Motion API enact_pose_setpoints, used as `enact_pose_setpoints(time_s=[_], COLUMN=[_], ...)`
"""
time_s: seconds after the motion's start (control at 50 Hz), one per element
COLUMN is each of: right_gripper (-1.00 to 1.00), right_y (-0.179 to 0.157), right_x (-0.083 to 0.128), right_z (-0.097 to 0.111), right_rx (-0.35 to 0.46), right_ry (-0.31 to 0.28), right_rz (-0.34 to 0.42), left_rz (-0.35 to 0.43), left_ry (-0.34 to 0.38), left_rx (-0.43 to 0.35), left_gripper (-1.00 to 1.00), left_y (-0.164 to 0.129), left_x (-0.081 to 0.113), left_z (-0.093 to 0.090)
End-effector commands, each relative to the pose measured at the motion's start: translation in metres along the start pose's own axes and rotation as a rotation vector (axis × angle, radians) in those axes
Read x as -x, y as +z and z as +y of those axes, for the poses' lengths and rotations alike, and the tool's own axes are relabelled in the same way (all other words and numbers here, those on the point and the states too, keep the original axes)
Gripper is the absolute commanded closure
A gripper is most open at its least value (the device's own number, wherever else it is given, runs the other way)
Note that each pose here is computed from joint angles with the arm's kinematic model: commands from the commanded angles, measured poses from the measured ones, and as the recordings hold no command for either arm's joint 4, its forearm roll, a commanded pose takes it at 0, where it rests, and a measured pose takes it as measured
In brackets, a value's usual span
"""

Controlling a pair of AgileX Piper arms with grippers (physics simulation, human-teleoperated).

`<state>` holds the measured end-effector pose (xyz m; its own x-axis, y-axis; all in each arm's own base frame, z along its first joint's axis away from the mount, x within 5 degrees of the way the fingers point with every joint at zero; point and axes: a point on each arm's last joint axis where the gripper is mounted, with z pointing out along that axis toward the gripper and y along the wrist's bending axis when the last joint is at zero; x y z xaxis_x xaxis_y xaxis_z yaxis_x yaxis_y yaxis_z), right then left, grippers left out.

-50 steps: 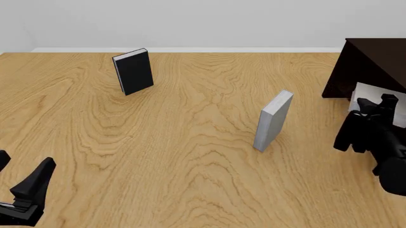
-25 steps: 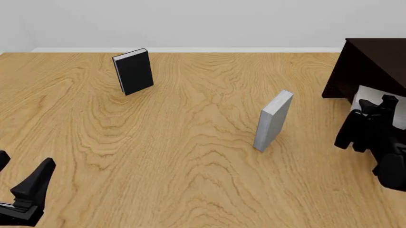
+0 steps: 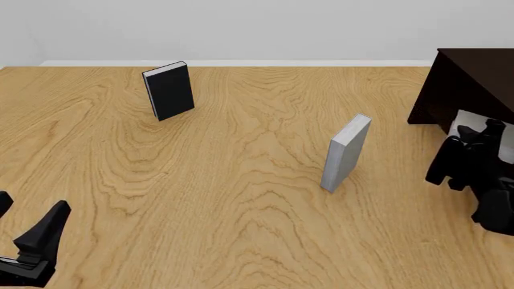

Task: Pick up the book on the right and place it on the cabinet shelf.

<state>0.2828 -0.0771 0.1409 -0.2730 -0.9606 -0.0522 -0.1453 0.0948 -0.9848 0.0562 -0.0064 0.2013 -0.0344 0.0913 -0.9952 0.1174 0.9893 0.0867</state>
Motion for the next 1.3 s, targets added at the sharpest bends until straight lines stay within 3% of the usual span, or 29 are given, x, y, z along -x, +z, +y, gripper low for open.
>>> enact_pose_setpoints(time_s=[0.02,0.22,0.66,0.68,0.9,0.92,1.3], right_gripper=[1.00,1.00,1.00,1.00,1.00,-1.00,-1.00], right_y=[0.004,0.003,0.004,0.005,0.007,0.007,0.008], right_x=[-0.005,-0.009,-0.008,-0.008,-0.005,-0.005,-0.001], right_z=[-0.005,0.001,0.005,0.003,0.007,0.008,0.005], right_rx=[-0.018,-0.007,0.048,0.063,0.080,0.081,0.080], right_ry=[0.034,0.035,0.102,0.124,0.136,0.134,0.136], right_rz=[0.015,0.026,0.027,0.031,0.025,0.023,0.009], left_rz=[0.003,0.004,0.004,0.004,0.004,0.004,0.007], left_ry=[-0.001,-0.001,-0.001,-0.002,-0.003,-0.002,-0.004], left_rx=[-0.002,-0.005,-0.003,-0.003,-0.003,-0.003,-0.005], left_gripper=[-1.00,-1.00,-1.00,-1.00,-1.00,-1.00,-1.00], left_y=[0.000,0.000,0.000,0.000,0.000,0.000,0.000], left_x=[0.000,0.000,0.000,0.000,0.000,0.000,-0.001], left_z=[0.000,0.000,0.000,0.000,0.000,0.000,0.000])
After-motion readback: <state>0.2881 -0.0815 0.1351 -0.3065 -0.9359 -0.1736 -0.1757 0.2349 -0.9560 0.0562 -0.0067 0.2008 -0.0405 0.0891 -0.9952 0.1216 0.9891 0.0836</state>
